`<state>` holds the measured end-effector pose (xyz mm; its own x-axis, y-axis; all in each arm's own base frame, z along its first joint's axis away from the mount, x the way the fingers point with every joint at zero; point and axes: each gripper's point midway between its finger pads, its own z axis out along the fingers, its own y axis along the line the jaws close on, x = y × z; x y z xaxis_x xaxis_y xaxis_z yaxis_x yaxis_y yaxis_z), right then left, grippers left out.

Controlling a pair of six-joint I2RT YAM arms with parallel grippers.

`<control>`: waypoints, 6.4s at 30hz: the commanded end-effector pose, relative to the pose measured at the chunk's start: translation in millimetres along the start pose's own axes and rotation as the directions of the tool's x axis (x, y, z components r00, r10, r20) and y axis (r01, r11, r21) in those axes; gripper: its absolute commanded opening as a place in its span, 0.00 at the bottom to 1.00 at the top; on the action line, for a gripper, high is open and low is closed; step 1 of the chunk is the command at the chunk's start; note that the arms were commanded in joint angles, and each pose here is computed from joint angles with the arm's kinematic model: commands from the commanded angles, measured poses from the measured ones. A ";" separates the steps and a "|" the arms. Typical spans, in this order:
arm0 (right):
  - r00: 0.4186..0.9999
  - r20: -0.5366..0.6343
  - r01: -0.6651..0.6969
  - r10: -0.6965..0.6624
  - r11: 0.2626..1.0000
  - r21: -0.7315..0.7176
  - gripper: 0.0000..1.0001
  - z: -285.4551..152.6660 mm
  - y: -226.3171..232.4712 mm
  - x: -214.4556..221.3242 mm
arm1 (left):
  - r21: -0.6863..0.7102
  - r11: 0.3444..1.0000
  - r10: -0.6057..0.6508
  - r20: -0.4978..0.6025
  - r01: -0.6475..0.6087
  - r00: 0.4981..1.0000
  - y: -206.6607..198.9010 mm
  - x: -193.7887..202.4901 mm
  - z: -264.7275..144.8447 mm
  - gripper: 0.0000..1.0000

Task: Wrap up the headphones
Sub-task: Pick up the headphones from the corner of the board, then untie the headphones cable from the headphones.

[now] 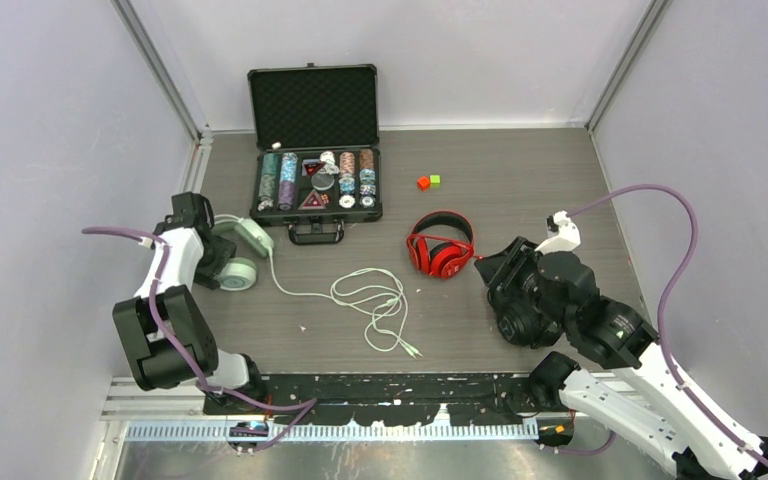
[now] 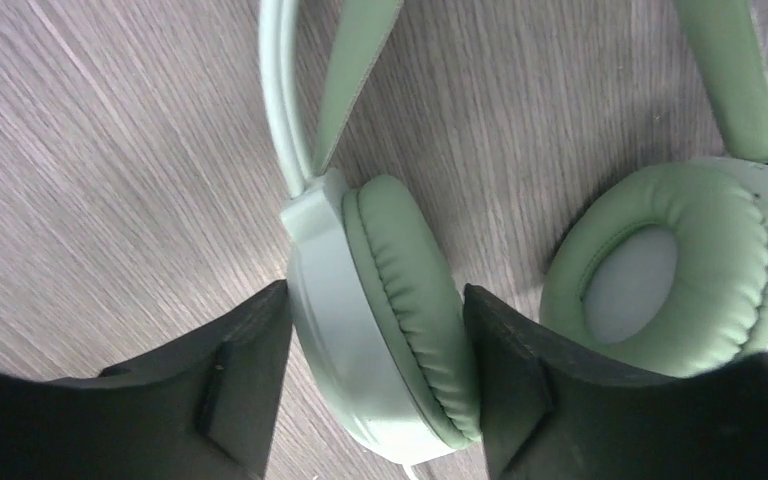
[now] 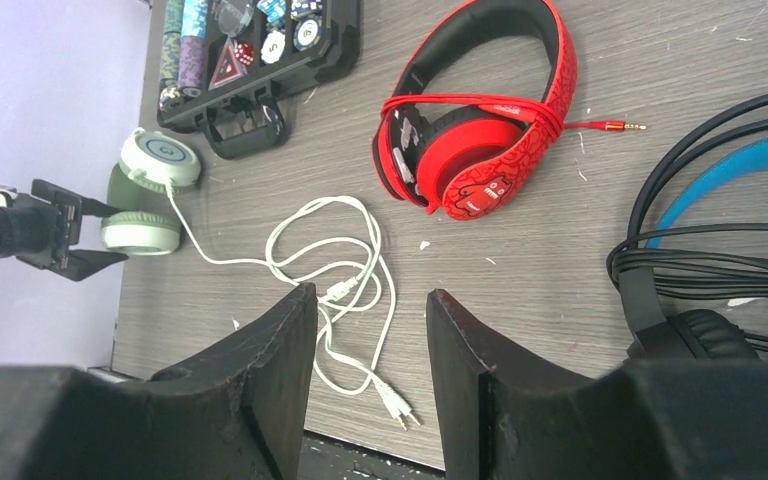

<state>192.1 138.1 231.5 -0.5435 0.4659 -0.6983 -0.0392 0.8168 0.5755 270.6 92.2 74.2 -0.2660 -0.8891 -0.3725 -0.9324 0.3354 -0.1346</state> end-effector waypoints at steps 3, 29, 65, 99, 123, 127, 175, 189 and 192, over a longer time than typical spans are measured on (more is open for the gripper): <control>0.998 0.038 -0.054 0.056 0.997 -0.051 0.49 -9.8 15.4 -15.4 | -0.005 0.999 -0.042 0.024 0.042 0.999 5.5 -1.1 -0.4 0.44; 0.992 0.017 -0.120 0.123 0.982 -0.145 0.63 64.7 148.2 -33.4 | 0.497 0.747 0.296 0.346 -0.441 0.890 -63.1 28.4 -159.4 0.05; 0.966 -0.180 -0.121 0.186 0.938 0.324 0.73 158.2 227.1 114.6 | 0.484 0.603 0.446 0.455 -0.634 0.771 -69.5 78.4 -164.0 0.08; 0.948 -0.221 0.249 -0.230 0.967 0.059 0.14 151.8 175.2 80.9 | 0.720 0.304 0.531 0.416 -0.624 0.738 -70.2 115.0 -244.8 0.59; 0.858 -0.478 0.156 -0.186 0.982 -0.103 0.12 108.9 201.1 102.8 | 0.447 -0.088 0.728 0.639 -0.890 0.250 -77.5 93.9 -276.2 0.79; 0.860 -0.480 0.132 -0.172 0.984 -0.117 0.12 106.7 207.7 100.8 | 0.438 -0.122 0.769 0.609 -0.891 0.195 -84.9 99.6 -261.6 0.78; 0.819 -0.544 0.044 -0.184 0.965 -0.259 0.11 76.3 202.2 107.8 | 0.189 -0.416 0.798 0.544 -0.890 -0.257 -79.6 112.9 -238.0 0.36; 0.926 -0.345 0.046 -0.157 0.950 -0.308 0.52 63.8 213.0 45.9 | 0.199 -0.302 0.785 0.607 -0.932 -0.125 -82.8 102.6 -260.1 0.00; 0.952 -0.248 0.077 -0.180 0.924 -0.375 0.61 50.3 213.9 27.0 | 0.174 -0.214 0.762 0.645 -0.961 -0.053 -87.4 91.4 -264.7 0.00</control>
<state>194.2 352.2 229.2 -0.8769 0.0644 -0.4764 -0.2540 0.7794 0.5727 263.5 -106.2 270.5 -0.5690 0.5954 -0.5672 0.5923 0.7752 0.2197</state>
